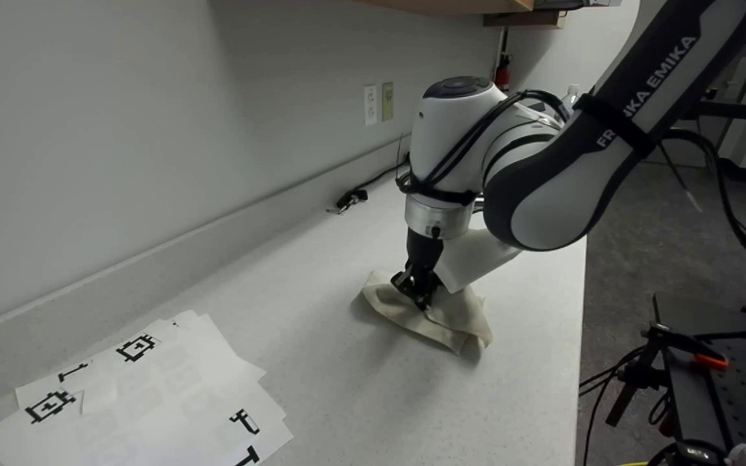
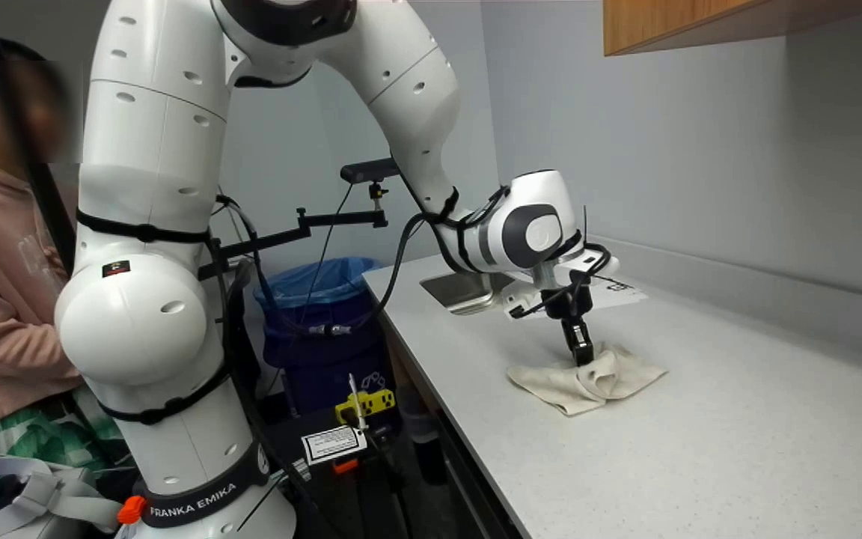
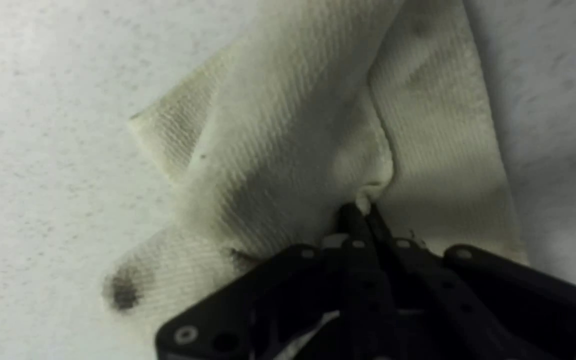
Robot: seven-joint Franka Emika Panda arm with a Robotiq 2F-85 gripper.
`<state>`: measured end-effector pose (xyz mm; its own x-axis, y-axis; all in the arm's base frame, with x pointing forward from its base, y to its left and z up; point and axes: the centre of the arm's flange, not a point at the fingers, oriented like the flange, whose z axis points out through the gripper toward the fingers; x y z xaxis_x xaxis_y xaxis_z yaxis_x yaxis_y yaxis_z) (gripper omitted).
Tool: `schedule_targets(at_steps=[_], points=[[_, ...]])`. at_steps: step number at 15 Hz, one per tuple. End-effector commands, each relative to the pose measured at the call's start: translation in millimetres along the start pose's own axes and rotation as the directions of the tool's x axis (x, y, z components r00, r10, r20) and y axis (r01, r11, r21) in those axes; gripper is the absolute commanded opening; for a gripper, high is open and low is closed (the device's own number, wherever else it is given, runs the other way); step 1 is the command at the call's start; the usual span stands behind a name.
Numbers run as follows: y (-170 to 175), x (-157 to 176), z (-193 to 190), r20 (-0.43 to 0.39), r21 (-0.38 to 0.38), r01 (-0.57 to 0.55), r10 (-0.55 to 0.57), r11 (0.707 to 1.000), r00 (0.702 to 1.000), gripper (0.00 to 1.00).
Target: Use the white cloth to wipe the table
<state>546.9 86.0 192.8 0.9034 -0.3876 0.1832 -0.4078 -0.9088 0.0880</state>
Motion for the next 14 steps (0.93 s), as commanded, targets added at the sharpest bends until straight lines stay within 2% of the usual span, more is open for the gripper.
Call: schedule_targets(at_steps=[1,4,8,14], points=[[-60.4,-37.3,-11.7,0.027,0.042,0.119,-0.12,0.992,0.992,0.01],[-97.9,-74.2,-22.7,0.052,0.074,0.23,-0.234,0.97,0.971,0.01],[-108.3,-104.7,-33.4,0.095,0.08,0.312,-0.319,0.947,0.943,0.01],[-86.0,-95.3,-56.6,0.096,0.044,0.313,-0.316,0.949,0.944,0.01]])
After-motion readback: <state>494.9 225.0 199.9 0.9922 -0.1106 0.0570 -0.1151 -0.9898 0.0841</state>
